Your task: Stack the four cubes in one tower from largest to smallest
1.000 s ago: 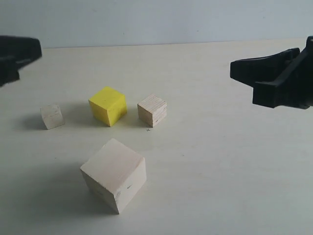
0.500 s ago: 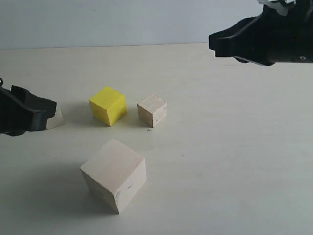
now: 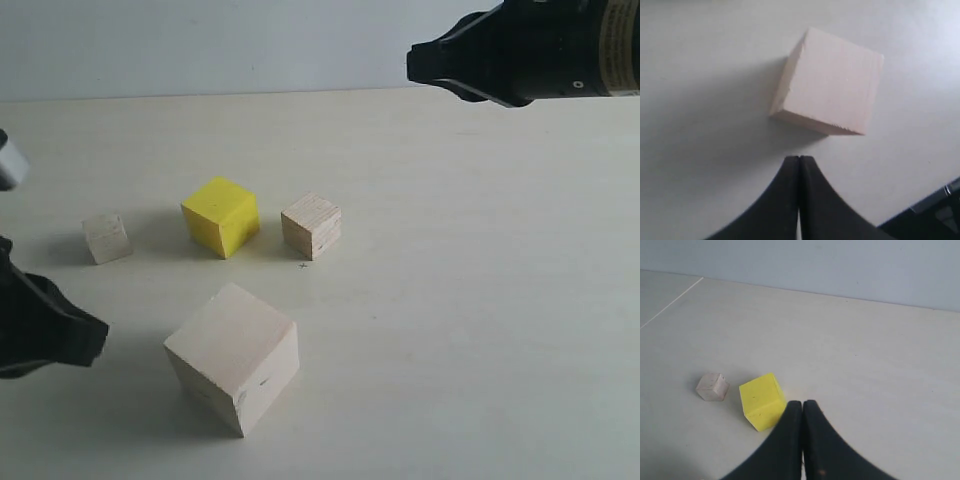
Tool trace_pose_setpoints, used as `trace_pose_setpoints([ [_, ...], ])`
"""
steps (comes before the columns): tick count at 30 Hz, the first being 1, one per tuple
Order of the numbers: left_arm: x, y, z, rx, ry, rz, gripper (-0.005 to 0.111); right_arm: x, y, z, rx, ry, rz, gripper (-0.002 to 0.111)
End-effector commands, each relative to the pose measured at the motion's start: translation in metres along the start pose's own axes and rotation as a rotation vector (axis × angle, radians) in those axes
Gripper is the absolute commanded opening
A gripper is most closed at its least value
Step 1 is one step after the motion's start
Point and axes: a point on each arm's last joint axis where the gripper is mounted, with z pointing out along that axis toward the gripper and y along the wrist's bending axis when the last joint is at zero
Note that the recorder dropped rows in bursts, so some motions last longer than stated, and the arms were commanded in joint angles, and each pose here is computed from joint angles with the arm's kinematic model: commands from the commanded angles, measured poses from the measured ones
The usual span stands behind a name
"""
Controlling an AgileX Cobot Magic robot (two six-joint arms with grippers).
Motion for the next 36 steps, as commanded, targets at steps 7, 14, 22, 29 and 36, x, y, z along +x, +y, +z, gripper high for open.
trace_pose_setpoints([
  [7, 0.011, 0.004, 0.050, 0.034, 0.154, -0.025, 0.000, -0.001, 0.006, 0.000, -0.060, 0.012, -0.002, 0.000],
  [14, 0.008, 0.003, 0.072, 0.067, 0.181, -0.053, 0.000, -0.002, 0.004, 0.000, -0.033, 0.003, -0.002, 0.000],
  [22, 0.007, -0.004, 0.091, 0.168, 0.213, -0.076, 0.000, -0.002, 0.003, 0.000, -0.024, 0.000, -0.002, 0.000],
  [29, 0.005, -0.004, 0.107, 0.194, 0.206, -0.106, 0.000, -0.002, 0.003, 0.000, -0.024, 0.000, -0.002, 0.000],
  [36, 0.000, -0.005, 0.119, 0.225, 0.160, -0.144, 0.000, -0.002, 0.003, 0.000, -0.023, 0.000, -0.002, 0.000],
])
